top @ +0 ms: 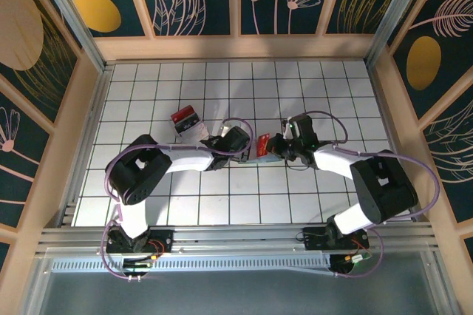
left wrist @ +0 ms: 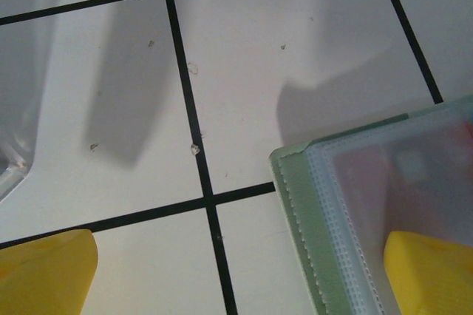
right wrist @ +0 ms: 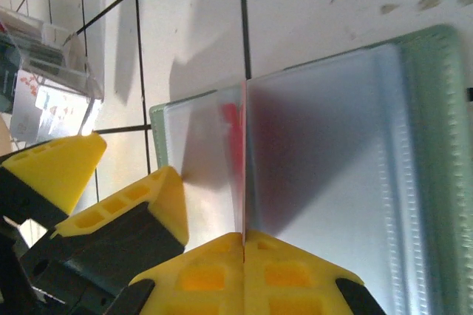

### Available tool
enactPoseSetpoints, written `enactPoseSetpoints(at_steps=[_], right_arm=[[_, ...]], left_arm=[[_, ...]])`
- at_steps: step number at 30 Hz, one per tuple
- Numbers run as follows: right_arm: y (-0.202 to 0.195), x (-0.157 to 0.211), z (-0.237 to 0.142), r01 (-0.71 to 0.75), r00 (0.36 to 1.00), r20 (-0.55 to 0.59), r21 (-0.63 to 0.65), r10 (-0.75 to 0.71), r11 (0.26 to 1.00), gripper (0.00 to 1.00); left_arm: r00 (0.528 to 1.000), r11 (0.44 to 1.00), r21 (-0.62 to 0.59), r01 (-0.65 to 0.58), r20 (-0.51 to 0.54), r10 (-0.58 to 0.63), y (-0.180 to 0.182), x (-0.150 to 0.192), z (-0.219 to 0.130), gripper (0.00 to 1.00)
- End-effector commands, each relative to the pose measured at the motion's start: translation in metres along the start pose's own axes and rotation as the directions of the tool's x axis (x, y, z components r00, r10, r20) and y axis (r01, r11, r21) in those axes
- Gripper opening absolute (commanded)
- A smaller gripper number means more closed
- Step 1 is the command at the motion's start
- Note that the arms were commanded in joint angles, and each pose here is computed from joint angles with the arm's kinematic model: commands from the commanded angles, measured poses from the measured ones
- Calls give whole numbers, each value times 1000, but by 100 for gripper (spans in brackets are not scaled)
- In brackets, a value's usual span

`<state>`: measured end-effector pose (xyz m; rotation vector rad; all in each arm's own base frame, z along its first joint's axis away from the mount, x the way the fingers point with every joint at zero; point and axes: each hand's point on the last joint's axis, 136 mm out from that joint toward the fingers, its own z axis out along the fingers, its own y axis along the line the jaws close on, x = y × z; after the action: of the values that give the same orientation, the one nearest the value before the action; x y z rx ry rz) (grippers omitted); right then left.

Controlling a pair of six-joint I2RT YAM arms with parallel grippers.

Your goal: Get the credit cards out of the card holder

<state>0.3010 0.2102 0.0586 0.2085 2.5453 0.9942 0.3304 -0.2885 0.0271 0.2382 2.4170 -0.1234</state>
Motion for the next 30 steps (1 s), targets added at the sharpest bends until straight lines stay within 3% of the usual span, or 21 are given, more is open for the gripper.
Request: enactPoseSetpoints(at_steps=[1,11,14,24,30], right_arm=[[-10,-7,-9,22,999,29,56,-24,998,0],[14,-21,-31,124,986,117,-14,-122,992,0],[27,-26,-40,159,976,157,-52,-149,986,0],[79,-38,-72,298,932,282,-236,-229,925,0],[104,-39,-90,359,909,334,-320,-250,877,0]], left_arm=[[1000,1000,-16,2,4,-2,6,-2,-13,99],[988,993,76,85,123,-94,-4,-51,-57,99],[975,979,160,129,159,-154,-12,-68,-72,99],[918,826,519,221,176,-356,-25,-116,-115,98],[915,752,639,164,187,-359,-37,-128,-137,84]])
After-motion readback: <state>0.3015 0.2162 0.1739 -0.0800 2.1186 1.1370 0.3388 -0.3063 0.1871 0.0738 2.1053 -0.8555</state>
